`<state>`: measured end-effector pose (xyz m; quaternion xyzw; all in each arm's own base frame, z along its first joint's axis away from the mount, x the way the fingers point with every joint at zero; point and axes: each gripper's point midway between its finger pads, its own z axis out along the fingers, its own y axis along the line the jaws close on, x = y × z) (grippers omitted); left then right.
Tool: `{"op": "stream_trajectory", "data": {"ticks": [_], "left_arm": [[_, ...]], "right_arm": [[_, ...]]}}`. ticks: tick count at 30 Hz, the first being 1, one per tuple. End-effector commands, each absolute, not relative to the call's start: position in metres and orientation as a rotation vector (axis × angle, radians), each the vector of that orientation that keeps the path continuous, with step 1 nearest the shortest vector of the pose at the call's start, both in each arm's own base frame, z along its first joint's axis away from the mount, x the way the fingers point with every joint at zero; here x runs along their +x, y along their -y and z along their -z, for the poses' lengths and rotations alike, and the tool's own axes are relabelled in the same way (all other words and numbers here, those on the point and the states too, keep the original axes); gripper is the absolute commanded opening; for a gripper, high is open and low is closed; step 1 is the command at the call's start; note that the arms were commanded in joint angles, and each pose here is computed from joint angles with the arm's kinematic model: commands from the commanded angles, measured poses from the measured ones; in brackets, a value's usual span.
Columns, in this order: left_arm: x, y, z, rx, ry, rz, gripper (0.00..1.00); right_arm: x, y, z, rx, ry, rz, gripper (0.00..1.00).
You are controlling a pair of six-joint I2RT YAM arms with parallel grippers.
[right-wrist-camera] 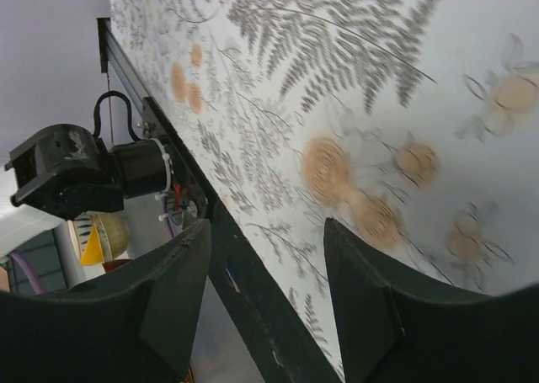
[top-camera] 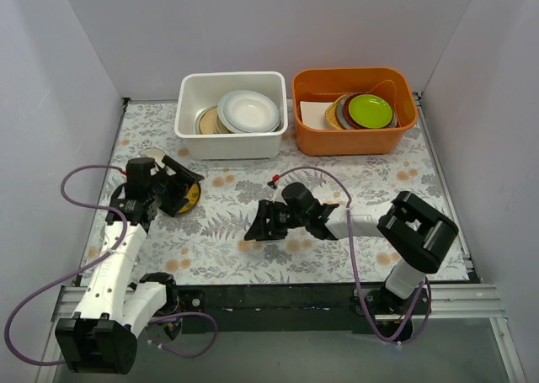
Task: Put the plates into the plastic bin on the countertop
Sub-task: Pick up the plate at the center of the board.
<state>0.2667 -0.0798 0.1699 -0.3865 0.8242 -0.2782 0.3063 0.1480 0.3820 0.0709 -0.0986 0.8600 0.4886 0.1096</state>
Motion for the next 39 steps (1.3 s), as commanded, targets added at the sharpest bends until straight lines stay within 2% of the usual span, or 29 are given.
{"op": "stream_trajectory", "data": {"ticks": [1, 6, 19, 31, 39], "left_arm": [[0.27, 0.062, -0.211, -0.905, -2.145, 0.597, 0.87], [0.28, 0.062, -0.251, -0.837, -2.103, 0.609, 0.89], [0.283, 0.072, -0.299, -0.667, -2.066, 0.665, 0.93], [0.272, 0.083, -0.299, -0.612, -2.097, 0.728, 0.95], [0.264, 0.085, -0.299, -0.593, -2.1, 0.738, 0.95]], "right_arm": [[0.154, -0.422, -0.084, -0.39, -2.462, -1.463, 0.63], [0.166, -0.451, -0.093, -0.406, -2.428, -1.494, 0.63], [0.186, -0.492, -0.086, -0.296, -2.412, -1.566, 0.62], [0.218, -0.533, -0.083, -0.115, -2.368, -1.635, 0.6], [0.241, -0.536, -0.081, 0.093, -2.292, -1.646, 0.56]]}}
